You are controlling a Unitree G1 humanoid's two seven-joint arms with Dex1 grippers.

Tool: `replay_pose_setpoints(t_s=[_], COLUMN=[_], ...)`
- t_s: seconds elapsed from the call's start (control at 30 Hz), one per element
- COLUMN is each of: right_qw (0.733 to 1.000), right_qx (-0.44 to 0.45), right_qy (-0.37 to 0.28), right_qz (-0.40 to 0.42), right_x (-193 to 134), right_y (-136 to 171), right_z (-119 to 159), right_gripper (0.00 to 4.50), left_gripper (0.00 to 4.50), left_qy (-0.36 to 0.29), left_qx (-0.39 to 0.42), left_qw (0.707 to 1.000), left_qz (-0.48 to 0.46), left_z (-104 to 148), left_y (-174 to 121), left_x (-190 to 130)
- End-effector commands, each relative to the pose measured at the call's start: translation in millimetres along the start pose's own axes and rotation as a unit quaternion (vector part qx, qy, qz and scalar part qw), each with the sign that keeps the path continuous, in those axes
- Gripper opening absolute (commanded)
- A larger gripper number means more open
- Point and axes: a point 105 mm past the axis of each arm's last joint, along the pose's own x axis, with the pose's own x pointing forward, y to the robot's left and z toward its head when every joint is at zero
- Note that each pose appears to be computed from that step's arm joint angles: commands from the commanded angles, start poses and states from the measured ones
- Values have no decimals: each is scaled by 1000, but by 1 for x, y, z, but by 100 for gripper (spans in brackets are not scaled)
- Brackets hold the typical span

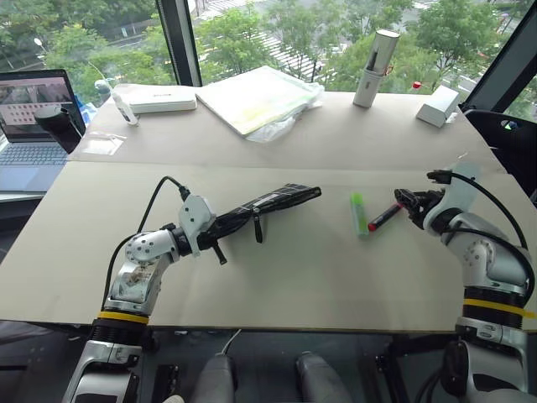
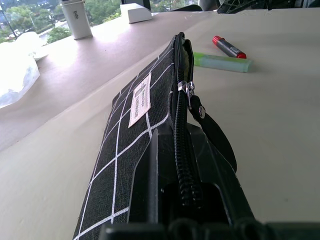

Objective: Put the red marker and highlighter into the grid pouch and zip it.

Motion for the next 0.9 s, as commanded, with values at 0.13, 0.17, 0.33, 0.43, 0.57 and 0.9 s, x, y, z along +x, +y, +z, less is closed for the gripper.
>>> replay_pose_setpoints(t_s=[0.13, 0.17, 0.33, 0.43, 0.57, 0.9], right_qw=[999, 999, 999, 999, 999, 998], right_qx=[23, 22, 19, 13, 10, -45], right_qy=[-7, -2, 18, 27, 28, 52], right_qz=[-29, -30, -33, -30, -31, 8], right_x=[-5, -5, -2, -1, -1, 14], right_y=[14, 17, 23, 27, 27, 53], right_z=[1, -2, -13, -19, -20, -38], right_gripper=[247, 247, 247, 247, 247, 247], left_gripper=[0, 0, 0, 0, 0, 0], left_qy=[-14, -14, -16, -15, -15, -16], left_qx=[21, 21, 20, 19, 18, 17], left_qw=[1000, 1000, 1000, 1000, 1000, 1000], left_qz=[-4, -4, -1, 3, 8, 11], left_z=[9, 9, 9, 8, 8, 8], left_y=[-4, -4, -4, -4, -4, -5], left_x=[3, 3, 4, 3, 2, 2])
